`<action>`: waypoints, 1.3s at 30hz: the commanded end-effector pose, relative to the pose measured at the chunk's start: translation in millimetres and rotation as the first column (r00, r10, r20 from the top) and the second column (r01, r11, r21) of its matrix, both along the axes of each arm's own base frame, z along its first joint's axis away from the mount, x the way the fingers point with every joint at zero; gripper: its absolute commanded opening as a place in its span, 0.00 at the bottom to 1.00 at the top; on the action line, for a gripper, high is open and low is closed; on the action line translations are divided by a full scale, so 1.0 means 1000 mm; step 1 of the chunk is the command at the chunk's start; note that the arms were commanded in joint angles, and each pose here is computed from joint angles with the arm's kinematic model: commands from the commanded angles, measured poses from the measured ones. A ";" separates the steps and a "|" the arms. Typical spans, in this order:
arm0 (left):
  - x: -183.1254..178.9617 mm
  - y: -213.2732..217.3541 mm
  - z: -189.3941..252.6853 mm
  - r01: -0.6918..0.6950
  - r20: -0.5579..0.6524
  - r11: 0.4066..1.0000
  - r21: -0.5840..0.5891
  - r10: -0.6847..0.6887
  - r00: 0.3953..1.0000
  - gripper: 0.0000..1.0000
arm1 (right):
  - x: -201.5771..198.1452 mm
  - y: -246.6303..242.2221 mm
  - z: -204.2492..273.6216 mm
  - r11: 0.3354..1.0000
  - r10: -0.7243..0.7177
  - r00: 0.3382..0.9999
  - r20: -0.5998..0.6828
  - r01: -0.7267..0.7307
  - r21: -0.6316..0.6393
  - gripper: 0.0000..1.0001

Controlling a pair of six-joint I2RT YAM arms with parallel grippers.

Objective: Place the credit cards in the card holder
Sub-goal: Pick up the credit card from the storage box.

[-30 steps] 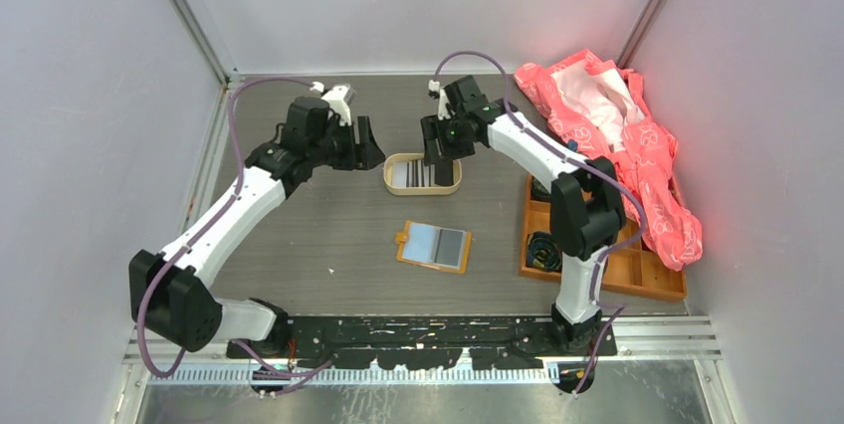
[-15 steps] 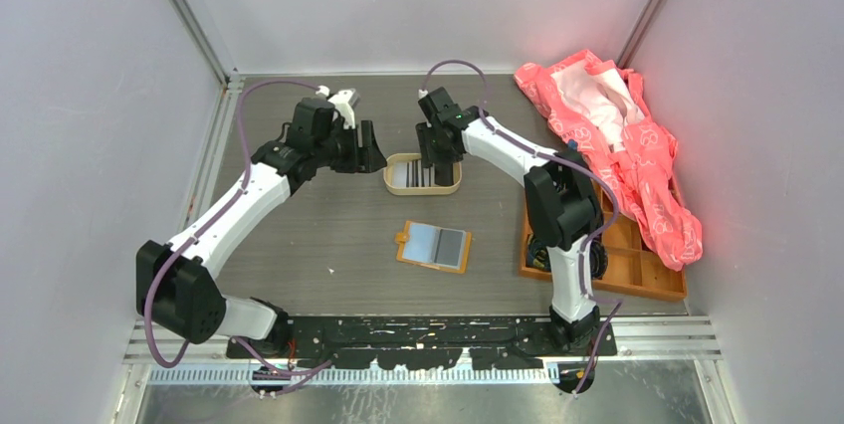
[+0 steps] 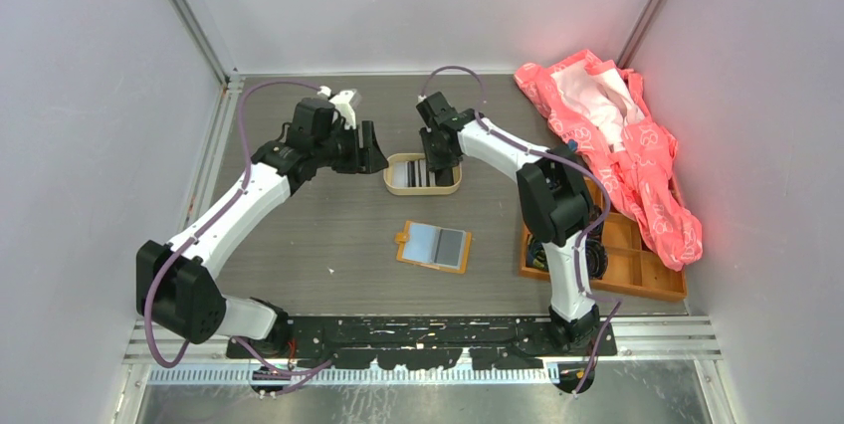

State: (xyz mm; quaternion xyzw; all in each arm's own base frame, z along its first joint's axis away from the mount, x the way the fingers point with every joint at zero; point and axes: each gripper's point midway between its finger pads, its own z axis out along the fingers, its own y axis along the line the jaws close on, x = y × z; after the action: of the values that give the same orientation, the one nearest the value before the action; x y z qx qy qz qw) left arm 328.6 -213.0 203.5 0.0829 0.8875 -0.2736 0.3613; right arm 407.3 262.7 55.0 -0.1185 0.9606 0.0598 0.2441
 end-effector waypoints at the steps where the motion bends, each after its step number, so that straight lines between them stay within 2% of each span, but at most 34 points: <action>1: 0.003 -0.006 0.023 0.025 0.063 0.999 -0.043 -0.023 0.998 0.61 | 0.006 0.005 0.031 0.999 0.008 0.998 0.057 -0.010 0.042 0.32; 8: 0.004 -0.006 0.022 0.026 0.058 0.999 -0.044 -0.023 0.998 0.60 | 0.004 -0.007 0.047 0.995 0.001 0.999 0.047 -0.006 0.100 0.25; 30: 0.005 -0.007 0.017 0.032 0.037 0.998 -0.053 -0.030 0.999 0.59 | 0.003 -0.039 0.052 0.967 -0.015 0.997 -0.074 0.033 0.252 0.26; 39: 0.005 -0.007 0.017 0.030 0.037 0.998 -0.055 -0.028 0.999 0.59 | 0.005 -0.053 0.051 0.959 -0.033 0.994 -0.107 0.062 0.277 0.26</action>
State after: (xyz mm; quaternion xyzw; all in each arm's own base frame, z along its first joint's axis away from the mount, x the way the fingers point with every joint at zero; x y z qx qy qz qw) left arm 326.5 -215.2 204.5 0.0862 0.8858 -0.2859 0.3553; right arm 413.6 218.7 82.3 -0.0594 0.9617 0.1834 0.1950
